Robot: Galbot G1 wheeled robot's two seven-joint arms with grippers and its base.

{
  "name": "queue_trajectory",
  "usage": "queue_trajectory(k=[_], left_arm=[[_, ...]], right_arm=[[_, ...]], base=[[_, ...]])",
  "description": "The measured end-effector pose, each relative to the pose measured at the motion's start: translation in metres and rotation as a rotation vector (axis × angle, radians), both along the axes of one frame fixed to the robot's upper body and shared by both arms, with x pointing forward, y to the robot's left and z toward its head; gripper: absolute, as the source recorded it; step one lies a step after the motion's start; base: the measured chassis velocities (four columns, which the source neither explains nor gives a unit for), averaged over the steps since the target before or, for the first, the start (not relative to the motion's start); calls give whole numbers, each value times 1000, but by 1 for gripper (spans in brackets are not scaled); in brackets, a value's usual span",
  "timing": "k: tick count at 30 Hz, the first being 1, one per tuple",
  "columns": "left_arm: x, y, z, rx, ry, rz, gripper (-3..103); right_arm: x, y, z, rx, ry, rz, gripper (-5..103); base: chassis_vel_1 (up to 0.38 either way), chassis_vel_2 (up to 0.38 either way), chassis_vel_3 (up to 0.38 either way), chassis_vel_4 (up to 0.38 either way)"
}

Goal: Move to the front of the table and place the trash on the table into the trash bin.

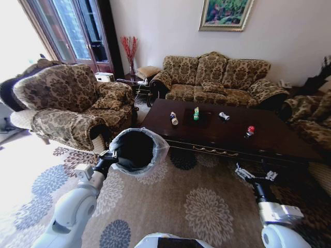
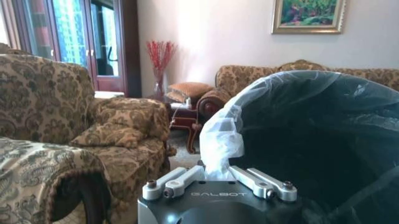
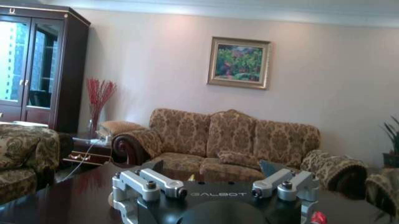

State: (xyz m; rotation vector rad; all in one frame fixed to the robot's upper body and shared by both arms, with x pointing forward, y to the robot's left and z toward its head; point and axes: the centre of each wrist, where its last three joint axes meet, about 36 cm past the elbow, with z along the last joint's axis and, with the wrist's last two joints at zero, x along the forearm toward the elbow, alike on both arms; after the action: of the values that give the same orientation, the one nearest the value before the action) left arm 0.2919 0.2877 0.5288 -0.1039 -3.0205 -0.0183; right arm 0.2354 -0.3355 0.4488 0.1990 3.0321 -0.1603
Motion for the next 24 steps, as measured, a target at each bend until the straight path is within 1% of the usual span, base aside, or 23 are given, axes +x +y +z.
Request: queue_trajectory(k=[5, 24], left_arm=[[0, 0, 0, 5, 1, -15, 2], [0, -2, -3, 5, 10, -28, 2]], right_arm=[[-3, 1, -2, 2, 3, -4, 100], [0, 3, -7, -4, 14, 7, 100]], base=[[-187, 237, 233, -186], [-149, 212, 214, -147]])
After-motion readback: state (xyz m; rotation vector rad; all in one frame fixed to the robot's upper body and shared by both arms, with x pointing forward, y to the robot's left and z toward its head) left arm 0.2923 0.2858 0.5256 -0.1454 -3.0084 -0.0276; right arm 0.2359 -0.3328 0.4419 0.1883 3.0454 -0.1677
